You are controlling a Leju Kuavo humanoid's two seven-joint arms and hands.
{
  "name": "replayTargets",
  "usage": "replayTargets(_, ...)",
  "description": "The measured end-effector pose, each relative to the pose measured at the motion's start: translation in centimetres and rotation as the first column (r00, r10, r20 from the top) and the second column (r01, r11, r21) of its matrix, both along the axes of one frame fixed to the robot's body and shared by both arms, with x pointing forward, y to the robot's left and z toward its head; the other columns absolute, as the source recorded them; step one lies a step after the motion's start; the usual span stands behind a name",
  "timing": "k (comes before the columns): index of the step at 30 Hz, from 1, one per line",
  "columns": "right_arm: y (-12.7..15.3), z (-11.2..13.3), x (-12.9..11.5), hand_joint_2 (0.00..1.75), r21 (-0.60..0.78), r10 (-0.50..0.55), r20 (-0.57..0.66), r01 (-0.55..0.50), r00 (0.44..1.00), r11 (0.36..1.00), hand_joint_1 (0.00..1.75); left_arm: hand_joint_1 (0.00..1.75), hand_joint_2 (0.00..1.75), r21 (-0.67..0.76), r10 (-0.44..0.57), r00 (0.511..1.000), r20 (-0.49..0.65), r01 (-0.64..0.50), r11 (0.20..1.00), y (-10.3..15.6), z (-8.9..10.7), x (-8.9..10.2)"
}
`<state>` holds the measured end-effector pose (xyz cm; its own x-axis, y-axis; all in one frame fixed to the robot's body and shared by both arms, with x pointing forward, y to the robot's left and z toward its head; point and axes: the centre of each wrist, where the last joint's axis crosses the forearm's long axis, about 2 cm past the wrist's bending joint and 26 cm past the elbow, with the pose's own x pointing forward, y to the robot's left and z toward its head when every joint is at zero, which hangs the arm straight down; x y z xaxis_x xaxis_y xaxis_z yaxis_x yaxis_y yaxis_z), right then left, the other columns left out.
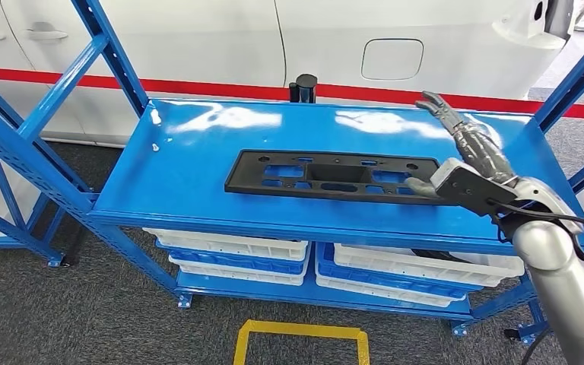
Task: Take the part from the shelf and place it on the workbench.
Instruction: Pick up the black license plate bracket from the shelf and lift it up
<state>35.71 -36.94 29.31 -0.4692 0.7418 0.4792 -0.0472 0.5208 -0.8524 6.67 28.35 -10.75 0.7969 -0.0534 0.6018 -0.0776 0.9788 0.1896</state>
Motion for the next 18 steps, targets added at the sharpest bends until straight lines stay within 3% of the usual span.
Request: replayTargets(18,0.4,-4.1,0.4,1.75,-0.112,-0.041,-0.244,0.014,0.969,0.994,0.00,0.00,0.00,-0.009,-0.022,0.999,-0.032,0.022,1.000,-0.9,0.0,-0.3)
